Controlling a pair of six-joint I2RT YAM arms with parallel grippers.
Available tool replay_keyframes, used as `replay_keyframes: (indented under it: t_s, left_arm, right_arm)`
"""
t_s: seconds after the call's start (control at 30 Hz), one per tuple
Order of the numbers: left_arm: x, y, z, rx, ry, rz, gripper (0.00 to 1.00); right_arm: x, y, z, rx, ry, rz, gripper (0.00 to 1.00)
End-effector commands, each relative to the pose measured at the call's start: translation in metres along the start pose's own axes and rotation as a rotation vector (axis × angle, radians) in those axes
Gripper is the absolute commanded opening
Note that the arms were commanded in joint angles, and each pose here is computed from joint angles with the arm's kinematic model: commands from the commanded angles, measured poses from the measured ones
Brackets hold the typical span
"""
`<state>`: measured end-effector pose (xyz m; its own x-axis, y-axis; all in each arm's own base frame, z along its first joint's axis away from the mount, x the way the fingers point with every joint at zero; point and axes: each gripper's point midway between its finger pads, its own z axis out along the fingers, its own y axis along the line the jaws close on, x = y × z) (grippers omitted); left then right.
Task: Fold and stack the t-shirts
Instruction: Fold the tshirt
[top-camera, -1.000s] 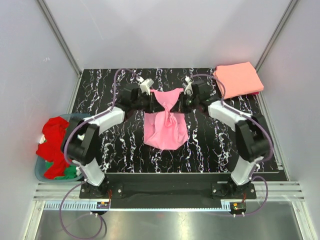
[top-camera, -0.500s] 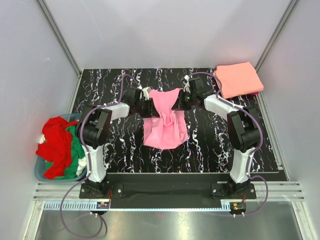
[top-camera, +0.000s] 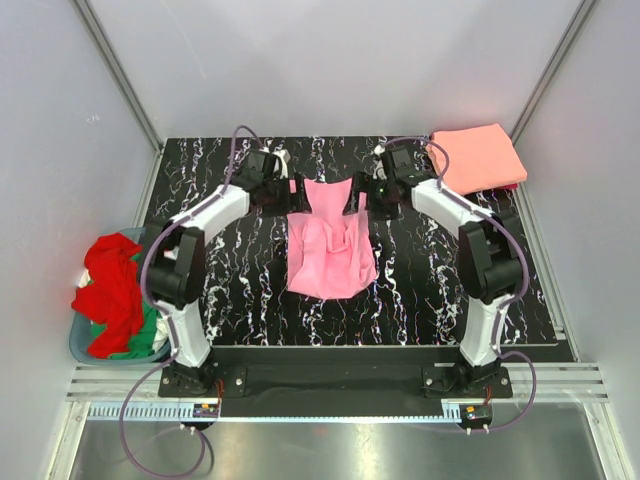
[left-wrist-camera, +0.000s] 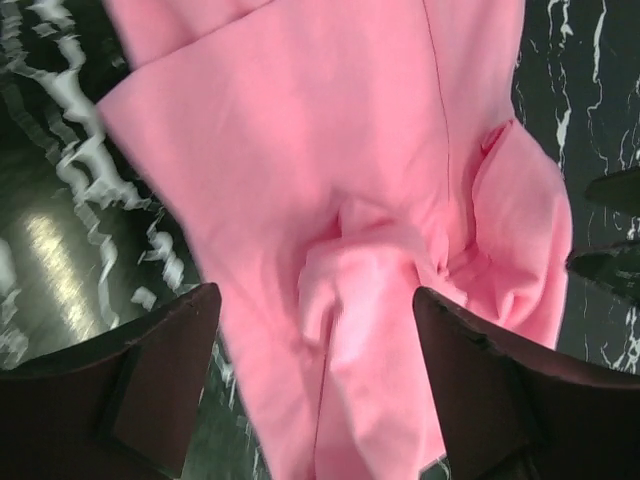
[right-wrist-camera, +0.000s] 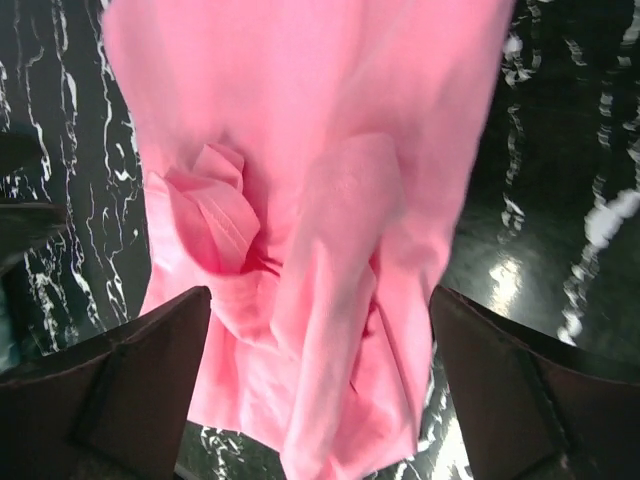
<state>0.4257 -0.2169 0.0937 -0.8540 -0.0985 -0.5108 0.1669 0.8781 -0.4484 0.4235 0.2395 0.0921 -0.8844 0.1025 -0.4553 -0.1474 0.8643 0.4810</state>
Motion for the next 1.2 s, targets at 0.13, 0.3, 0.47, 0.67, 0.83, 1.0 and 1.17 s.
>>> replay_keyframes:
  t_s: [0.13, 0.3, 0.47, 0.67, 0.83, 1.0, 1.17]
  left_arm:
    - [0.042, 0.006, -0.08, -0.084, -0.134, -0.034, 0.85]
    - [0.111, 0.0, -0.08, -0.012, -0.117, -0.043, 0.85]
    - [0.137, 0.002, -0.071, 0.029, -0.144, -0.067, 0.84]
    - [0.154, 0.011, -0.055, 0.026, -0.121, -0.094, 0.84]
    - [0.169, 0.017, -0.044, 0.024, -0.098, -0.113, 0.81]
    - [0.194, 0.016, -0.043, 0.048, -0.076, -0.142, 0.79]
    - [0.213, 0.012, -0.041, 0.076, -0.049, -0.165, 0.77]
  right_arm:
    - [0.031, -0.005, -0.086, 0.062, -0.116, -0.006, 1.0]
    - [0.092, -0.001, -0.084, -0.015, -0.057, 0.073, 1.0]
    - [0.142, -0.01, -0.06, 0.024, 0.052, 0.14, 0.93]
    - [0.149, -0.03, -0.038, 0.093, 0.076, 0.136, 0.82]
    - [0.149, -0.035, -0.024, 0.104, 0.087, 0.133, 0.72]
    - [0.15, -0.036, -0.016, 0.101, 0.1, 0.135, 0.41]
    - [0.152, -0.036, -0.014, 0.096, 0.106, 0.141, 0.21]
